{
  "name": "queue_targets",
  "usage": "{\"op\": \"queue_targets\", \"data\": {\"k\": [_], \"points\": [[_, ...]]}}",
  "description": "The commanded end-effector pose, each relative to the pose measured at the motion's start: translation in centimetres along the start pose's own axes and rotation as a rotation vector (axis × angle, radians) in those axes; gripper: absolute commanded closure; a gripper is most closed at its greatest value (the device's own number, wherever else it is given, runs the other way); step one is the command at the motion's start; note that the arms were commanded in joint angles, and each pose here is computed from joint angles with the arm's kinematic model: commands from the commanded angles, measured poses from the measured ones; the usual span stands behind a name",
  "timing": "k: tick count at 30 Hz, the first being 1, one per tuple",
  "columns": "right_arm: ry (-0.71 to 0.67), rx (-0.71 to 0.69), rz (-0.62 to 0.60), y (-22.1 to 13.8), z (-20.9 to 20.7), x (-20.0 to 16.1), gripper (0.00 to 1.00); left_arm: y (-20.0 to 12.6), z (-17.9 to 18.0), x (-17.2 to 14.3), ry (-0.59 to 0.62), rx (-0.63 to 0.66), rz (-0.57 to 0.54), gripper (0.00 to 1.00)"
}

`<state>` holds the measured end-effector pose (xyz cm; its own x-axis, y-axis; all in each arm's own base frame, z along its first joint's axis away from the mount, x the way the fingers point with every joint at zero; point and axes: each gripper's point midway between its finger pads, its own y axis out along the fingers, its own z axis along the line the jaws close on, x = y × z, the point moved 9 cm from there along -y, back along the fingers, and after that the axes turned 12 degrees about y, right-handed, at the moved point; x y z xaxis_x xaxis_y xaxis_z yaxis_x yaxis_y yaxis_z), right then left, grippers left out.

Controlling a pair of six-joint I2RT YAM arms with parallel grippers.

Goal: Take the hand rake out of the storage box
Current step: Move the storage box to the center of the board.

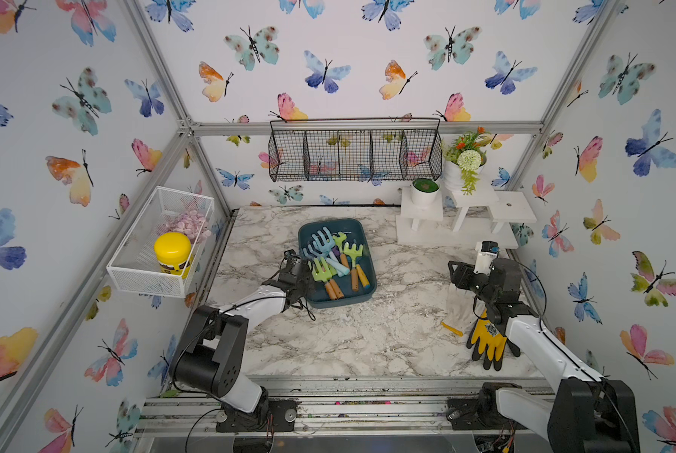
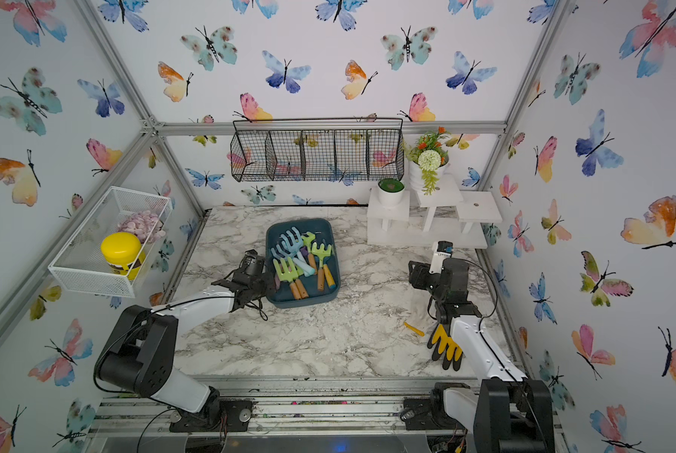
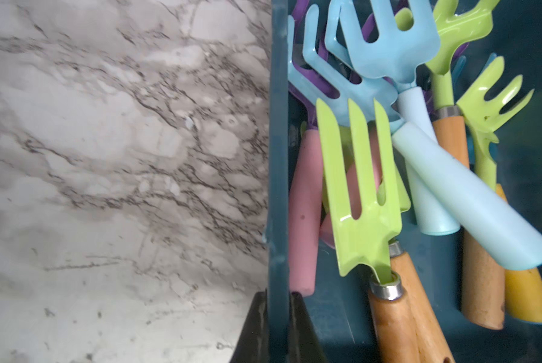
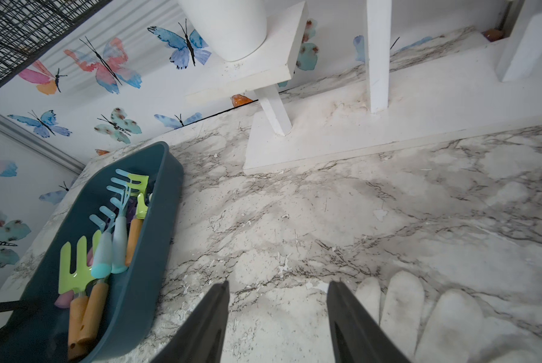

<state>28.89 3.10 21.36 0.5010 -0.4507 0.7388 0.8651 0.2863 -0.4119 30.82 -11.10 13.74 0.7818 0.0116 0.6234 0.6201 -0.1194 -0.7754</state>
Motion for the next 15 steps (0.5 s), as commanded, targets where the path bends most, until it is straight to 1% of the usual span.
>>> {"op": "queue_targets", "data": {"k": [1, 7, 10, 15], "points": [[-0.008, 0.050, 0.053, -0.2, 0.8, 0.0, 0.44, -1.2, -1.1, -2.2, 0.048, -0.068, 0.057, 1.00], [-0.009, 0.077, 0.089, -0.6, 1.2, -0.2, 0.43, -3.1, -2.7, -4.3, 0.090, -0.148, 0.060, 1.00], [-0.010, 0.092, 0.104, -0.8, 1.4, -0.3, 0.43, -3.8, -3.9, -4.9, 0.139, -0.204, 0.058, 1.00], [-0.008, 0.133, 0.140, -0.9, 1.8, -0.5, 0.43, -4.1, -4.8, -5.4, 0.165, -0.235, 0.074, 1.00]]}}
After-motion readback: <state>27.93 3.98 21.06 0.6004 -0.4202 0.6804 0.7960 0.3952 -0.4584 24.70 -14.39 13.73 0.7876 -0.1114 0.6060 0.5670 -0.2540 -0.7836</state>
